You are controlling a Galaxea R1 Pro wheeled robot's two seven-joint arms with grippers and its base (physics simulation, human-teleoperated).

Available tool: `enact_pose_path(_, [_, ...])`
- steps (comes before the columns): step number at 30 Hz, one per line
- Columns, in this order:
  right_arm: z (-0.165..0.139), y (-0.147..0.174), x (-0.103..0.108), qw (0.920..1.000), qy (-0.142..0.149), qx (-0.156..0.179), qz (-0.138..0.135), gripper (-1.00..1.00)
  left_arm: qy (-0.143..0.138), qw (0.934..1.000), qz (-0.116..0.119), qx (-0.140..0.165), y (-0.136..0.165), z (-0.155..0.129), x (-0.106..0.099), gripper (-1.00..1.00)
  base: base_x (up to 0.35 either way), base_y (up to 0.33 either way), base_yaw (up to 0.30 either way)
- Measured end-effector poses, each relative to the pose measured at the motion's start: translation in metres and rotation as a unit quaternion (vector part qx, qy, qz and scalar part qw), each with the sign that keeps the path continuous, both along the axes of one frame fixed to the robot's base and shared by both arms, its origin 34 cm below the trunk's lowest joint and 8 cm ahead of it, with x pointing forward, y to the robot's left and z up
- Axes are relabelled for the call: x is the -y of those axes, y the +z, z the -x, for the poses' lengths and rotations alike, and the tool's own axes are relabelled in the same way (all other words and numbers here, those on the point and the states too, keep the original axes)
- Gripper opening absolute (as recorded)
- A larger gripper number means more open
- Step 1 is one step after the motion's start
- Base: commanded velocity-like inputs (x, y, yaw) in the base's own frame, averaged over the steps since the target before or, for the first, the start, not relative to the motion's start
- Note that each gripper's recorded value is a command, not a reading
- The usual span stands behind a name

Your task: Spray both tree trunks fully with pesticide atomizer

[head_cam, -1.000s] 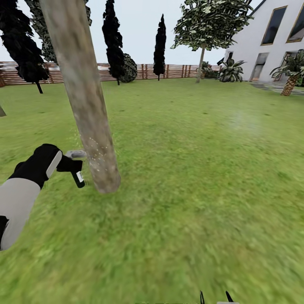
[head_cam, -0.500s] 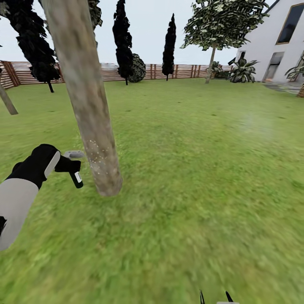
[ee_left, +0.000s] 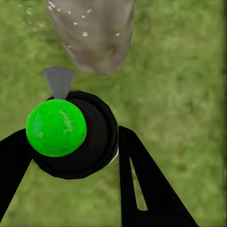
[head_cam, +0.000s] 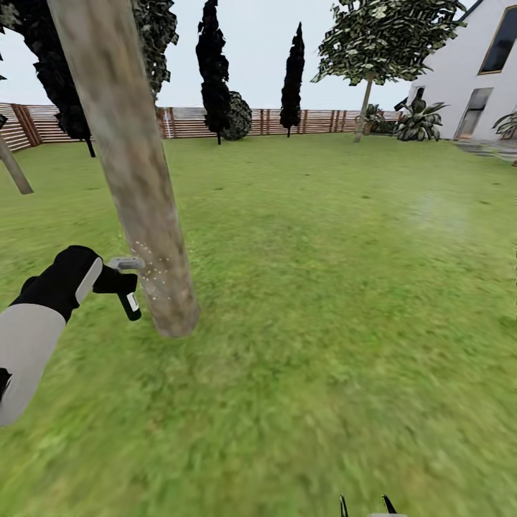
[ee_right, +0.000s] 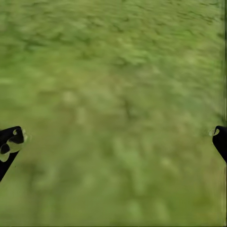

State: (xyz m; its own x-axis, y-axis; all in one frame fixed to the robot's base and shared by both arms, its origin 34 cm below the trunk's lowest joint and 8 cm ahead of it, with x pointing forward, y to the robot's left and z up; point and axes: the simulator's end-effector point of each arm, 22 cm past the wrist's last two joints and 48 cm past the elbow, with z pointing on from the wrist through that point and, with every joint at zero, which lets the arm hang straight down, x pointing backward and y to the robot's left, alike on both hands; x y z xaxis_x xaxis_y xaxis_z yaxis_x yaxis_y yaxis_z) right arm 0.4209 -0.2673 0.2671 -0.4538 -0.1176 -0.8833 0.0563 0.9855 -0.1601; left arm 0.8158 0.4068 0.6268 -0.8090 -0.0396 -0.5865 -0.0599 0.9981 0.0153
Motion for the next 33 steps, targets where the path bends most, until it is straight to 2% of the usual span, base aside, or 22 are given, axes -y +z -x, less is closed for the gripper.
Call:
enact_pose_path(11, [0.0001, -0.0001, -0.0006, 1.0, 0.001, 0.0, 0.0, 1.0, -0.001, 1.0, 0.0, 0.001, 0.0009, -0.0006, 0.001, -1.0, 0.041, -0.275, 0.207])
enact_pose_path(33, [0.0002, -0.0001, 0.0003, 1.0, 0.0, 0.0, 0.0, 1.0, -0.001, 1.0, 0.0, 0.001, 0.0009, -0.0006, 0.0011, -1.0, 0.095, -0.275, 0.006])
